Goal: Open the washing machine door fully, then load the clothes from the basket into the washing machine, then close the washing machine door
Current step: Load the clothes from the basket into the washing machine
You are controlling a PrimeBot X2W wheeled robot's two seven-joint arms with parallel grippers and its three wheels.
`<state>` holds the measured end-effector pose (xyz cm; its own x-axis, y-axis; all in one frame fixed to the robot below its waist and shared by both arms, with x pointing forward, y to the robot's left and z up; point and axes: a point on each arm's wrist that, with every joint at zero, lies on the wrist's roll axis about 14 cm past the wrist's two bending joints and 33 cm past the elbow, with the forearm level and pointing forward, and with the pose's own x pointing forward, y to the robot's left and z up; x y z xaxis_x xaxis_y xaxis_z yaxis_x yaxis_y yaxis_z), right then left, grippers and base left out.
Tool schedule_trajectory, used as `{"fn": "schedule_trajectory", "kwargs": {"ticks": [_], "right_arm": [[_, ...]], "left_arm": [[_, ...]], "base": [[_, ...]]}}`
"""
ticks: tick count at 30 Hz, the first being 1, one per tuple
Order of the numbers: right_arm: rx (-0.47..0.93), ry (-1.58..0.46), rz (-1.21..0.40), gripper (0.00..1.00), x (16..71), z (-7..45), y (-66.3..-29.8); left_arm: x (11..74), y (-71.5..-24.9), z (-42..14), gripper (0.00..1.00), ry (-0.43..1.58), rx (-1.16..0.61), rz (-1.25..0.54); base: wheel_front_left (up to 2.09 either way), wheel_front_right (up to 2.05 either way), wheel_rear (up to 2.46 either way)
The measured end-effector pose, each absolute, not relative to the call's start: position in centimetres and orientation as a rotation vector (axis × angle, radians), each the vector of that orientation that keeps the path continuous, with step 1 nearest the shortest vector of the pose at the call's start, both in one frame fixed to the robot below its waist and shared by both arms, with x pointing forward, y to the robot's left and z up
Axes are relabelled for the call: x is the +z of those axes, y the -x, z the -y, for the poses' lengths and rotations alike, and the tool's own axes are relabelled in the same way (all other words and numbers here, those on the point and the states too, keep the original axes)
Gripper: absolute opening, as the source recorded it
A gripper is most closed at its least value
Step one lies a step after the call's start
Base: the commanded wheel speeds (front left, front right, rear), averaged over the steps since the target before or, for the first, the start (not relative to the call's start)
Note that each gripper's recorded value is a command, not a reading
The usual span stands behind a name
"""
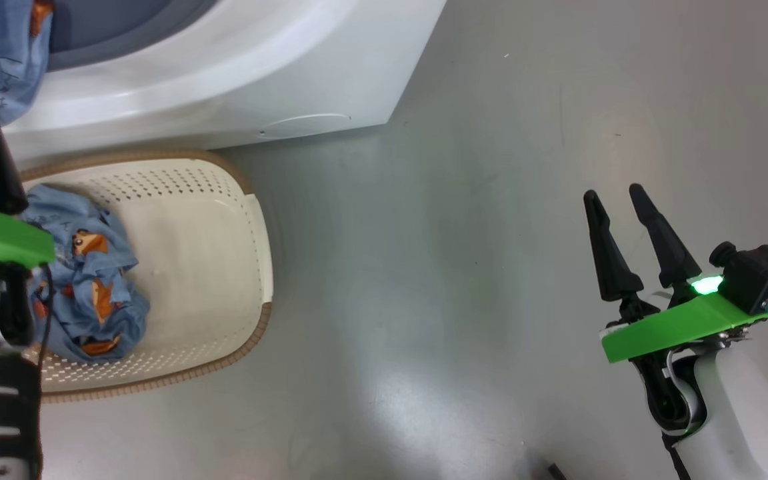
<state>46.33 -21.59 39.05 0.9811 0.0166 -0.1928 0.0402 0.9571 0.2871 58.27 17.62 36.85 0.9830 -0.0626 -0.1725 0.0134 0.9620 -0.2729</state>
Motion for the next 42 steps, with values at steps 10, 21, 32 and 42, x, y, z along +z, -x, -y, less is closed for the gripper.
{"fn": "schedule_trajectory", "kwargs": {"ticks": [10, 21, 32, 42], "right_arm": [[-0.027, -0.292, -0.2, 1.0, 38.8, 22.0, -46.2], [-0.027, -0.302, -0.195, 1.0, 38.8, 21.8, -46.4], [-0.009, -0.326, -0.194, 1.0, 38.9, 20.5, -46.4], [-0.025, -0.325, -0.189, 1.0, 39.2, 20.9, -46.2]], "left_arm": [[36.3, -60.3, -17.7, 0.55, 0.282, -0.034, -0.196], [37.8, -60.9, -16.3, 0.0, 0.278, -0.091, -0.158], [41.3, -62.0, -12.5, 0.0, 0.246, -0.224, -0.067], [44.6, -67.6, -10.0, 0.0, 0.166, -0.298, -0.027]], "base": [[0.0, 0.0, 0.0], [0.0, 0.0, 0.0], [0.0, 0.0, 0.0], [0.0, 0.0, 0.0]]}}
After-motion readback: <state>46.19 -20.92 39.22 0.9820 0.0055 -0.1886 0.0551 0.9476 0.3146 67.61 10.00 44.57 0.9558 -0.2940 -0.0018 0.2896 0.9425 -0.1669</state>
